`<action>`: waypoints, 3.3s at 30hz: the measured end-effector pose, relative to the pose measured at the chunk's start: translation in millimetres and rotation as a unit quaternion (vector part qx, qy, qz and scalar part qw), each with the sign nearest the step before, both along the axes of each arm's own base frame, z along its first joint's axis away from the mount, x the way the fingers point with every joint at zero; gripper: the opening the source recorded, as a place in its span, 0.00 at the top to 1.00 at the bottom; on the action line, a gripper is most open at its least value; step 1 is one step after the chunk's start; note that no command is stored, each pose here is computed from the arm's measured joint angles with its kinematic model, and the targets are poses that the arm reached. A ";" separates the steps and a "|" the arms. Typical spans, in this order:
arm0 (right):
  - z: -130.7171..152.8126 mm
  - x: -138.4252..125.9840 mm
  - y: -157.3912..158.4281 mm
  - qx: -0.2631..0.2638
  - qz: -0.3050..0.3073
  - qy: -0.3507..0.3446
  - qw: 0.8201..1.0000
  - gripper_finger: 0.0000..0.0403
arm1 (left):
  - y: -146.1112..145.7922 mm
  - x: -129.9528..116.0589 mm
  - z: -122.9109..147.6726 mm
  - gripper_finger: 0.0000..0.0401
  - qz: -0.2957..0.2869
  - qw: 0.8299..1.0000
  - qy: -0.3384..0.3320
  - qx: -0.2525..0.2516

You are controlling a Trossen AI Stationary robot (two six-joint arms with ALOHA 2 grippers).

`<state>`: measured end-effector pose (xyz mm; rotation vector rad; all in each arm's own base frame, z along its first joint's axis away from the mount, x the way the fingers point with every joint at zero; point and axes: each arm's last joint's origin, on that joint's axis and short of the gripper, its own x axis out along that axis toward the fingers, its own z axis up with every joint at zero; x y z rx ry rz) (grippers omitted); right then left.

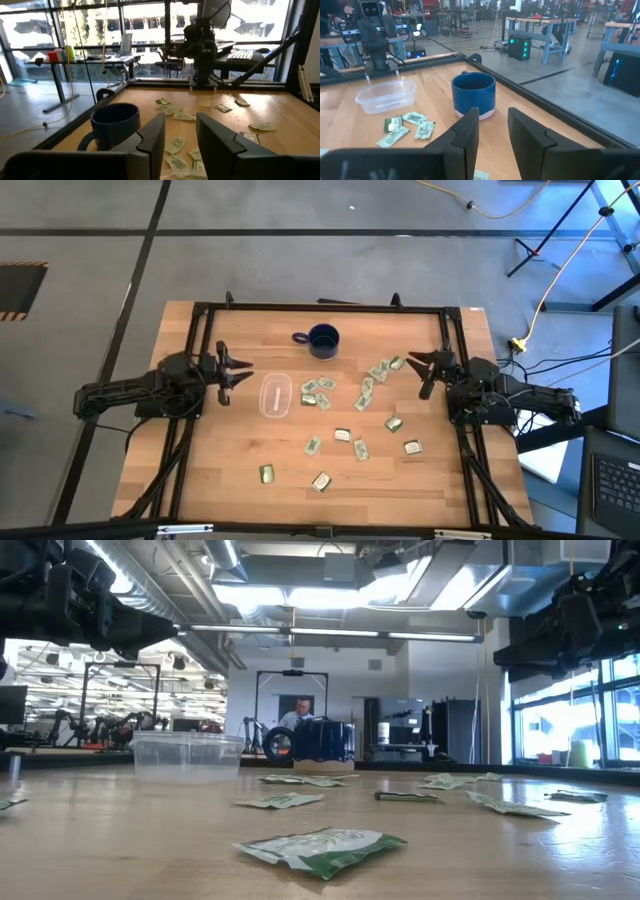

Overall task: Pick and place Stevia / Truvia into bins
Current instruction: Put the green stevia packet into the transparent container

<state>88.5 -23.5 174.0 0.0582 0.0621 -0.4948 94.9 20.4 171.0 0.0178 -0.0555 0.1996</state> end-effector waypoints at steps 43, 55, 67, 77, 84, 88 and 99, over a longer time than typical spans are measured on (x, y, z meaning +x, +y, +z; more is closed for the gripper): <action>-1.1 -0.1 0.0 -0.052 0.005 0.035 0.998 0.73 | -165.5 148.2 41.4 0.82 -0.194 0.839 0.507 -0.046; -1.0 -0.1 0.0 -0.052 0.005 0.034 0.998 0.73 | -178.7 161.2 3.3 0.75 -0.138 0.812 0.559 -0.090; -1.0 -0.1 0.0 -0.052 0.005 0.034 0.998 0.73 | -194.1 158.1 -10.3 0.73 -0.165 0.799 0.574 -0.073; -1.0 -0.1 0.0 -0.052 0.005 0.034 0.998 0.73 | -199.8 162.3 -28.2 0.78 -0.162 0.790 0.586 -0.077; -1.0 -0.1 0.0 -0.052 0.005 0.033 0.998 0.73 | -201.6 160.9 -31.3 0.78 -0.168 0.779 0.598 -0.090; -1.0 -0.1 0.0 -0.052 0.005 0.033 0.998 0.73 | -201.5 157.6 -35.1 0.78 -0.157 0.773 0.609 -0.077; -1.0 -0.1 0.0 -0.053 0.005 0.034 0.998 0.73 | -205.9 151.6 -50.9 0.78 -0.146 0.773 0.618 -0.013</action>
